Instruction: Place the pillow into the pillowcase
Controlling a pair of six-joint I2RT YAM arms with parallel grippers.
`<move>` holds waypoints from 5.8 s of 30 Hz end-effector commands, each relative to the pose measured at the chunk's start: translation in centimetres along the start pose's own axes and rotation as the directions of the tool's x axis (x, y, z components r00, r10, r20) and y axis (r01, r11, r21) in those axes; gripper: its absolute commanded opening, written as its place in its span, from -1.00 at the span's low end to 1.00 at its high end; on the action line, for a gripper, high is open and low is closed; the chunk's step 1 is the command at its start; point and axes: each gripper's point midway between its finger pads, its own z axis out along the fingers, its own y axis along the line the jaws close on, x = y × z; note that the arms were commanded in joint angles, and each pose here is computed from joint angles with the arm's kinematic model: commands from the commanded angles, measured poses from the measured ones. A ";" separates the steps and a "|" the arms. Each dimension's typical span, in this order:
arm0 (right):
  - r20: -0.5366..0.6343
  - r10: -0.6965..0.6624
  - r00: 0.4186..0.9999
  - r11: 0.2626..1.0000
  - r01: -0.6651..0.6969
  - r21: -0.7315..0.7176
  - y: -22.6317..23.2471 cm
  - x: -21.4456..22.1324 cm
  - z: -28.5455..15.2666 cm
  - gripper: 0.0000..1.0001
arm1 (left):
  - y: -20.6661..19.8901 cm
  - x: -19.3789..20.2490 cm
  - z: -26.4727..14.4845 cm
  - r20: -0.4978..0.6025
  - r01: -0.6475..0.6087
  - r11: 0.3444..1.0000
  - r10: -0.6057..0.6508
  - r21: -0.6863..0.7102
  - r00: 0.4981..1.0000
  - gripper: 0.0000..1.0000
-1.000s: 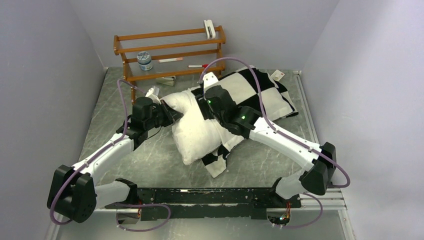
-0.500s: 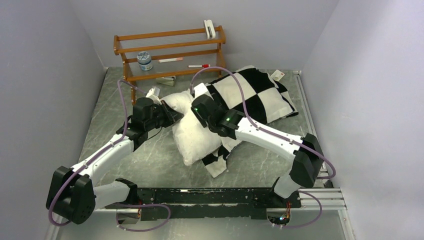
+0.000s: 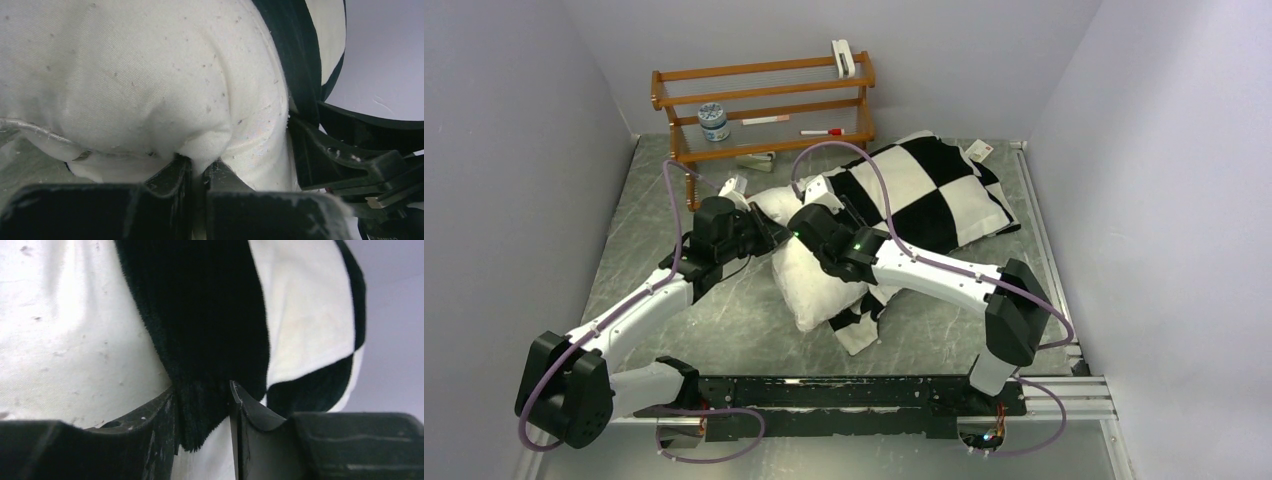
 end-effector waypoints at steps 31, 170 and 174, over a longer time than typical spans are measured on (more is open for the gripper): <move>0.116 0.608 0.785 0.473 -0.241 -0.847 5.9 -14.8 -18.7 -1.00 | -8.7 -1.0 0.9 0.041 0.023 0.975 -0.032 0.219 0.999 -0.91; 0.304 0.924 0.230 0.380 -0.492 -0.783 -18.6 -17.1 -20.8 -1.00 | -28.6 -15.8 -14.3 0.280 -0.223 0.746 0.052 0.627 0.959 -0.91; 0.436 0.874 0.213 0.482 -0.475 -0.736 -22.2 -19.1 -22.5 -1.00 | -28.0 -13.5 -13.9 0.158 -0.116 0.730 0.012 0.673 0.987 -0.91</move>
